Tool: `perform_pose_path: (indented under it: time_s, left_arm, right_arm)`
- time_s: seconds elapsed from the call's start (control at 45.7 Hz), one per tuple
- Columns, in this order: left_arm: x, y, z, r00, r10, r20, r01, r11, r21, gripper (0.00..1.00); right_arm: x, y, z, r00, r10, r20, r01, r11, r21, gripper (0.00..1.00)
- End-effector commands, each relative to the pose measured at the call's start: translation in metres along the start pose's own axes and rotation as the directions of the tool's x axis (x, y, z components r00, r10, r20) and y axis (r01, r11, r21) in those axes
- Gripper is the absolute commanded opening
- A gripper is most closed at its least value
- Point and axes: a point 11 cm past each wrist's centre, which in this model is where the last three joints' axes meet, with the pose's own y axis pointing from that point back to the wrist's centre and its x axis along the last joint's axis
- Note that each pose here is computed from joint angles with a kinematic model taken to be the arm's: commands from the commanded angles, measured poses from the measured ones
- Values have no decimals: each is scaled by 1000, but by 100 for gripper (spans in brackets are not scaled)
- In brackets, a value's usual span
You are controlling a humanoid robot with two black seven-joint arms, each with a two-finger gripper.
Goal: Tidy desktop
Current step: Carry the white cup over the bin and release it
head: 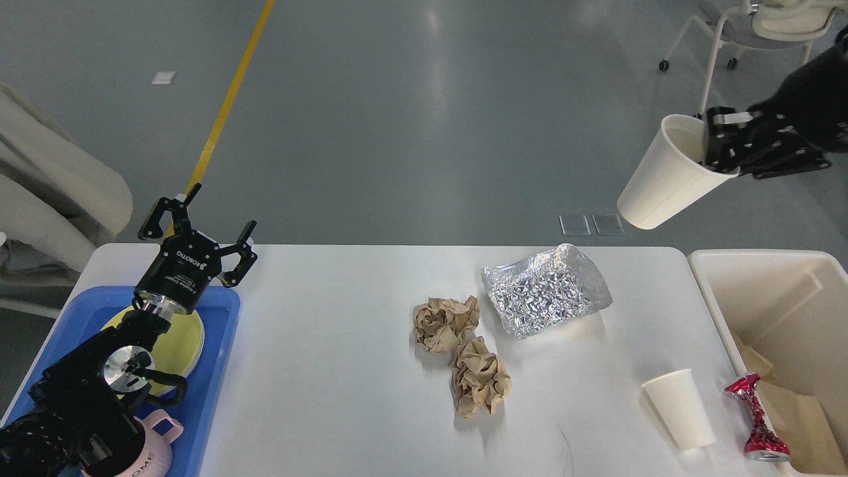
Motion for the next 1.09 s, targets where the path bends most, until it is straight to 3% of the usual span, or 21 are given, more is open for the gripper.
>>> perform_pose_path:
  time_s: [0.0,0.131,0.306,0.525,0.657,0.854,1.007,1.029,1.051,1.073]
  left_arm:
    - [-1,-1,0,1000,-1,-1,1,1000,-2,100]
    - [0,0,0,1000,0,-1,0,1000,-1,100]
    - [0,0,0,1000,-1,0,1,1000,0,100]
    - [-1,-1,0,1000,-3,-1,3,1000,-1,100]
    - [-1,-1,0,1000,-1,-1,1,1000,-1,100]
    - [0,0,0,1000,-1,0,1,1000,0,100]
    - [0,0,0,1000,-2,-1,2,1000,0,100]
    - [-1,-1,0,1000,-1,-1,1,1000,-2,100]
    - [-1,-1,0,1000,-1,-1,1,1000,-2,100]
    - [0,0,0,1000,-1,0,1,1000,0,100]
  right_arm:
    - [1,38,12,996,60,-61,-63,997,-36,0]
    - [1,29,45,997,45,-61,-53,991,-127,0]
    - [-12,-26,139,999,39,28,-29,958,-284,0]
    - [-21,-122,264,978,191,-83,-204,799,-565,0]
    - [-70,-190,311,980,180,-90,-196,755,-626,0]
    - [-117,-263,317,980,194,-53,-184,757,-627,0]
    - [-133,-273,318,979,203,-2,-161,768,-619,0]
    - [-132,-274,317,979,205,-2,-163,770,-616,3]
    - [-133,-274,317,979,204,-1,-161,771,-616,22]
    - [-133,-275,316,979,205,0,-162,772,-614,50]
